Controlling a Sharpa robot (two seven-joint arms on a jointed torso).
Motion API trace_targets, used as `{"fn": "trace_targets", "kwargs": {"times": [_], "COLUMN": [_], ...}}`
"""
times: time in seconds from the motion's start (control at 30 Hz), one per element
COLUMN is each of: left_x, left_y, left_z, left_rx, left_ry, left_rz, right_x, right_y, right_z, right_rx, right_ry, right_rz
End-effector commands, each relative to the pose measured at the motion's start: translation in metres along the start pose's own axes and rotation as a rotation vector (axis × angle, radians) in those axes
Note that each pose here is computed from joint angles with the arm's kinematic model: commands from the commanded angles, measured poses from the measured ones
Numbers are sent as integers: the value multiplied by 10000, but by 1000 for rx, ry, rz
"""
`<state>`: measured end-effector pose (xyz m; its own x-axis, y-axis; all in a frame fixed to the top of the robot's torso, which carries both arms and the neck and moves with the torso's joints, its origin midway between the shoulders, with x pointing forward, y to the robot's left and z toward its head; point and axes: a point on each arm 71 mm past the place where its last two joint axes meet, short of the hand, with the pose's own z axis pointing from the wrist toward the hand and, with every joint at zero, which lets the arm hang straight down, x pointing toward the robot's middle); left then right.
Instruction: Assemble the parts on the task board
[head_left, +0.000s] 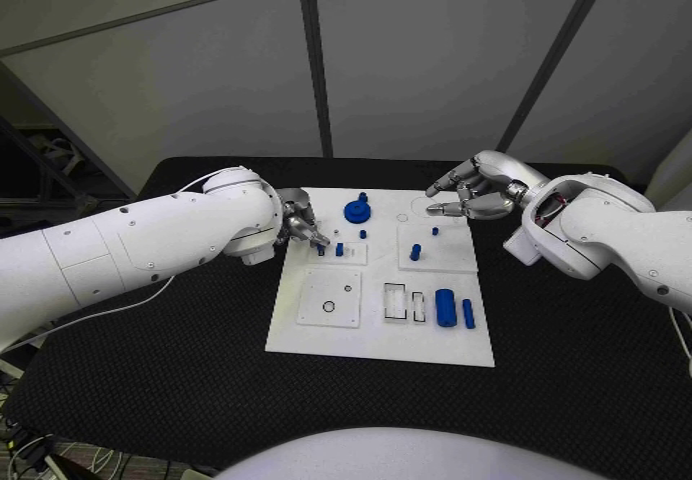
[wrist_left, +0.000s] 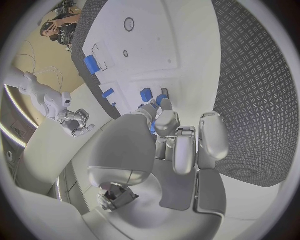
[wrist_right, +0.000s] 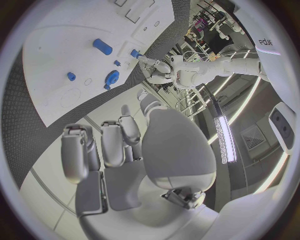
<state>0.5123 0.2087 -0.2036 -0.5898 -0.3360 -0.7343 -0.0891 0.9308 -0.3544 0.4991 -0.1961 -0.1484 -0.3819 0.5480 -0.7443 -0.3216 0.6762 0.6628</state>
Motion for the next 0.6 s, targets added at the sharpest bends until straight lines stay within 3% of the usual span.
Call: {"fn": "trace_targets", "kwargs": {"times": [0.03, 0.6], "left_x": [-36, -49], "left_y": [-22, 10], "left_z": [-16, -34], "left_rx": [22, 13], "left_ry": [-27, 5], "left_rz": [-18, -41], "right_x": [-6, -5], "right_y": [18, 15], "right_z": [4, 6], "right_rx": [-11, -10], "right_ry": [-1, 0], "right_rz": [-1, -1]}}
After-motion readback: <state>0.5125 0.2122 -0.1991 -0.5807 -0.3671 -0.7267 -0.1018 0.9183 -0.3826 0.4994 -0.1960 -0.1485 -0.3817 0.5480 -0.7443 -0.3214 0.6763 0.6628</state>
